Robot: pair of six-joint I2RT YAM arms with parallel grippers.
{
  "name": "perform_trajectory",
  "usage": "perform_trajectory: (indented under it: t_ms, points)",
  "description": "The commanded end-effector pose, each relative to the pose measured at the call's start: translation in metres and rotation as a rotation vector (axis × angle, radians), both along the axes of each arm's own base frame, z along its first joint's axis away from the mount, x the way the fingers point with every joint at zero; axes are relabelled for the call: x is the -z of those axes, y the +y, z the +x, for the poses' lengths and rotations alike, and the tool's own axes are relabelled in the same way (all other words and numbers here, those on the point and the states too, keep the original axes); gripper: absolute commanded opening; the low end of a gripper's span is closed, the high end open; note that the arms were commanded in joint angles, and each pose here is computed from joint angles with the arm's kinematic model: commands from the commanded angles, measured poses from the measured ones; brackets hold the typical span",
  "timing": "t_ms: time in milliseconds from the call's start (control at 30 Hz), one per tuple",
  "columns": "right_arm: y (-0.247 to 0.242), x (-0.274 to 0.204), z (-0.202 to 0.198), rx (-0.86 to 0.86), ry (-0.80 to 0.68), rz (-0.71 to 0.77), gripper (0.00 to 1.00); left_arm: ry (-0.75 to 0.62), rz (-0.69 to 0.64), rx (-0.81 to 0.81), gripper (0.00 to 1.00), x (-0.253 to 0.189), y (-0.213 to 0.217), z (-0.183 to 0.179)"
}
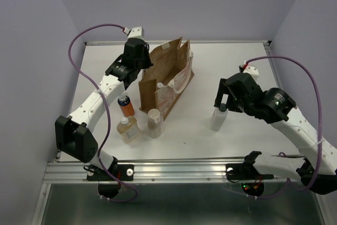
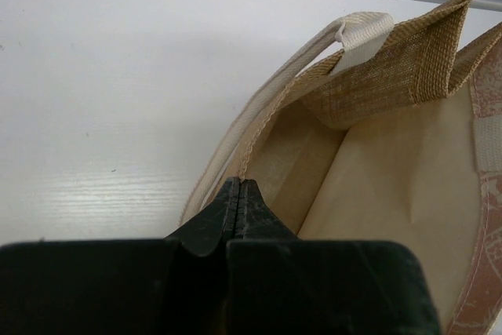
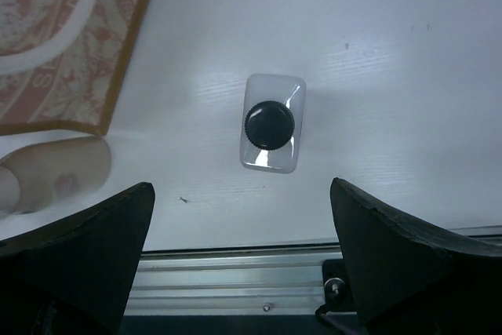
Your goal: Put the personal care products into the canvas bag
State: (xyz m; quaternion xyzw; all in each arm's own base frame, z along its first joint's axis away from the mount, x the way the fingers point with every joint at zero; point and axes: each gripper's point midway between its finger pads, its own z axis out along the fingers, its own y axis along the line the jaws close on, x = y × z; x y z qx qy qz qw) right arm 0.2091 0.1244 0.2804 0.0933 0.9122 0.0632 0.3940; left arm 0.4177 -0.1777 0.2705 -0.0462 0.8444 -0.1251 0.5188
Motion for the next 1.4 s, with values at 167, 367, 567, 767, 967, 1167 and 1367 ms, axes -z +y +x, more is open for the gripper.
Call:
perform_trajectory:
  t_ms: [167, 367, 567, 767, 967, 1167, 1367]
  points:
    - [0.004, 0.058, -0.003, 0.127, 0.116, 0.0, 1.0, -0.022, 0.006, -0.015, 0.0, -0.012, 0.003, 0.001]
    - [0.004, 0.074, -0.007, 0.148, 0.152, -0.003, 1.0, -0.024, 0.008, -0.013, 0.0, -0.012, 0.003, 0.0]
    - [0.006, 0.091, 0.007, 0.178, 0.122, -0.031, 1.0, -0.024, 0.007, -0.009, 0.0, -0.012, 0.002, 0.0]
    - [-0.006, 0.115, 0.031, 0.238, 0.111, -0.057, 1.0, -0.028, 0.008, -0.001, 0.0, -0.012, 0.001, 0.0]
    - [-0.005, 0.135, 0.05, 0.208, 0.15, -0.061, 0.88, -0.026, 0.007, 0.008, 0.0, -0.008, 0.0, 0.0]
    - [0.0, 0.122, 0.052, 0.163, 0.135, -0.05, 0.3, -0.021, -0.004, 0.023, 0.0, -0.006, -0.003, -0.002]
    - [0.014, 0.057, 0.069, -0.013, 0.007, -0.051, 0.01, -0.021, -0.006, 0.036, 0.0, -0.005, -0.005, -0.002]
